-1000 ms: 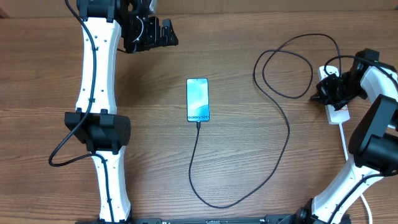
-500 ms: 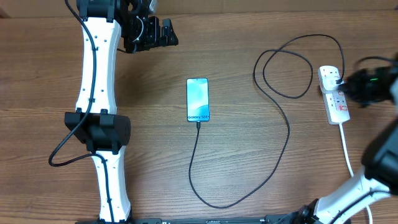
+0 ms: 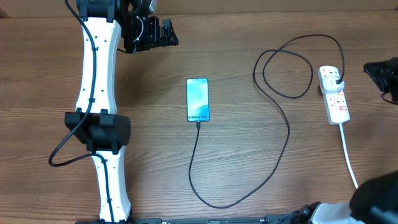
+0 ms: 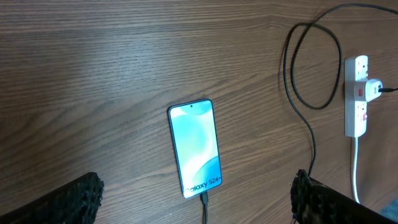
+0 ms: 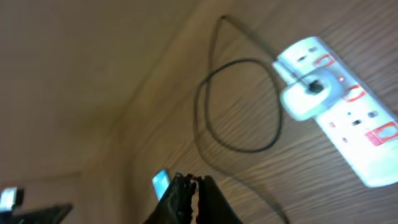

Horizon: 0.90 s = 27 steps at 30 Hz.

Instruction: Plug charger to phone and switch on socket

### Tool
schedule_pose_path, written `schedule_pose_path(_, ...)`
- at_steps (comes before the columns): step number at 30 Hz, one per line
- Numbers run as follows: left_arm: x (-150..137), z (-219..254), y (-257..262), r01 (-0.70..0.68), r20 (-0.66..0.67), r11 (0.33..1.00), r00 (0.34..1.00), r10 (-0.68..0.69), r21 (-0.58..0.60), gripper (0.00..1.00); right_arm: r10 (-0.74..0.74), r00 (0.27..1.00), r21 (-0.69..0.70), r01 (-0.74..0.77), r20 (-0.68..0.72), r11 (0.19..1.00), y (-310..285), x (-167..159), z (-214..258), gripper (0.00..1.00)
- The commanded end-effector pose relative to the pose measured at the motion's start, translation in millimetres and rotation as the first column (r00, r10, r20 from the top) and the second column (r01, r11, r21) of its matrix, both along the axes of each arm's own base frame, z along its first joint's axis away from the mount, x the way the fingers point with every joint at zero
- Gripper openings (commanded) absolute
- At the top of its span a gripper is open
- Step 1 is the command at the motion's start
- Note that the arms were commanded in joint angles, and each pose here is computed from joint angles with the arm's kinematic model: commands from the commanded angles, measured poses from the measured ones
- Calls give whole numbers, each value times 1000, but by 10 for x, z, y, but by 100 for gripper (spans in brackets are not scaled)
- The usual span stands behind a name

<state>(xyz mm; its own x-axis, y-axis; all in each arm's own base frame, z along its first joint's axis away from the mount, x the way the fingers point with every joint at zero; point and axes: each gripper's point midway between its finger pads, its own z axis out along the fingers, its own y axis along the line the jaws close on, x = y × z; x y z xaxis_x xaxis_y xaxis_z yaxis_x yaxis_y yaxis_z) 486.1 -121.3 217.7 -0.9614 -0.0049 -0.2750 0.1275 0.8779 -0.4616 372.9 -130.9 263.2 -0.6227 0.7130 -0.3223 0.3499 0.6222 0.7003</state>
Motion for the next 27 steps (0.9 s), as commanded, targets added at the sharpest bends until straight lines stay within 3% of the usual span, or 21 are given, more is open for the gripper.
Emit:
schedule_pose_path(1, -9, 169, -7, 10, 53, 1000, 999, -10, 8, 100, 185, 974, -136, -167, 133, 976, 509, -192, 517, 14)
schedule_pose_path(7, -10, 168, -7, 10, 52, 1000, 999, -10, 8, 99, 256, 958, -240, -221, 126, 945, 953, -456, 739, 27)
schedule_pose_path(11, -9, 169, -7, 10, 53, 1000, 999, -10, 8, 100, 296, 948, -299, -251, 115, 921, 1203, -685, 841, 62)
schedule_pose_path(15, -9, 169, -7, 10, 53, 1000, 999, -10, 8, 100, 358, 932, -337, -317, 65, 887, 1428, -1026, 834, 75)
schedule_pose_path(18, -9, 170, -7, 10, 53, 1000, 999, -10, 8, 100, 342, 940, -347, -325, -13, 880, 1448, -1328, 752, 100)
schedule_pose_path(27, -10, 168, -7, 10, 52, 1000, 999, -10, 8, 99, 302, 948, -356, -318, -102, 879, 1379, -1494, 631, 100)
